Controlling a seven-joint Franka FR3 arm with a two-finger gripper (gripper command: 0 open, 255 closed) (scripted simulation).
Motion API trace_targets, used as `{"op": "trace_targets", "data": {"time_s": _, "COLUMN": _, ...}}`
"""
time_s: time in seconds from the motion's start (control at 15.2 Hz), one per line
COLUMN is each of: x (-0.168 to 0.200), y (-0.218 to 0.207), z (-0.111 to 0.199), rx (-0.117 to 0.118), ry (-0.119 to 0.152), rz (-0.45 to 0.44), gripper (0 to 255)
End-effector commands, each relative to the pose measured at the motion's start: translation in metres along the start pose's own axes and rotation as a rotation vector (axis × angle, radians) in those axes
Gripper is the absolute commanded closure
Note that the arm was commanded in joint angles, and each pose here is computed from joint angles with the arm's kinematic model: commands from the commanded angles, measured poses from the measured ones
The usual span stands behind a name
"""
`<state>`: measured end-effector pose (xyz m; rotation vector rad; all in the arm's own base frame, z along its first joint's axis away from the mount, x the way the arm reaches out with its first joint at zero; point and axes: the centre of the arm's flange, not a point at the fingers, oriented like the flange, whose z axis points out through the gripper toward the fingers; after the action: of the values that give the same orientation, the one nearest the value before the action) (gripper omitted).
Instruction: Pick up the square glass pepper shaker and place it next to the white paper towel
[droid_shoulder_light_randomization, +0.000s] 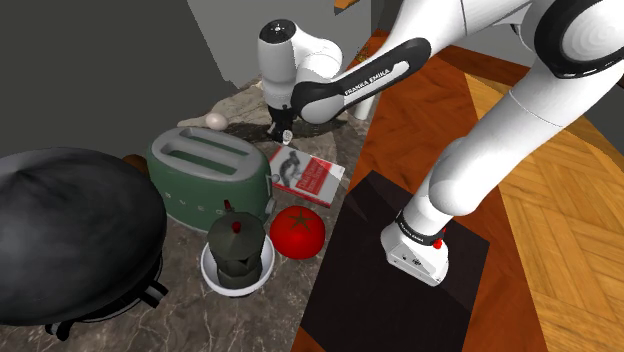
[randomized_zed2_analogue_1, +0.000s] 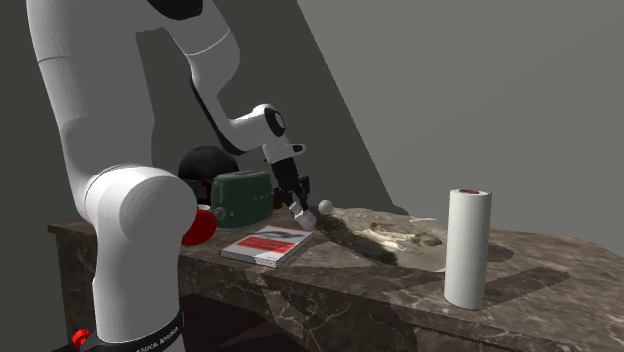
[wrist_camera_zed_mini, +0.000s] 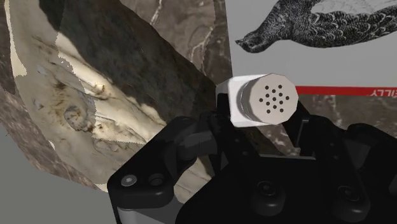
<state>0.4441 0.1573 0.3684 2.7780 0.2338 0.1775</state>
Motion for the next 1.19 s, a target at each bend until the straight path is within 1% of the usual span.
{"op": "trace_targets", "data": {"time_s": 0.0, "x": 0.001, "y": 0.003, "z": -0.009, "rx": 0.0, "ry": 0.0, "rz": 0.0, "gripper": 255}}
{"op": "trace_targets", "data": {"time_s": 1.12, "x": 0.01, "y": 0.035, "z": -0.093, "rx": 0.0, "ry": 0.0, "rz": 0.0, "gripper": 255}}
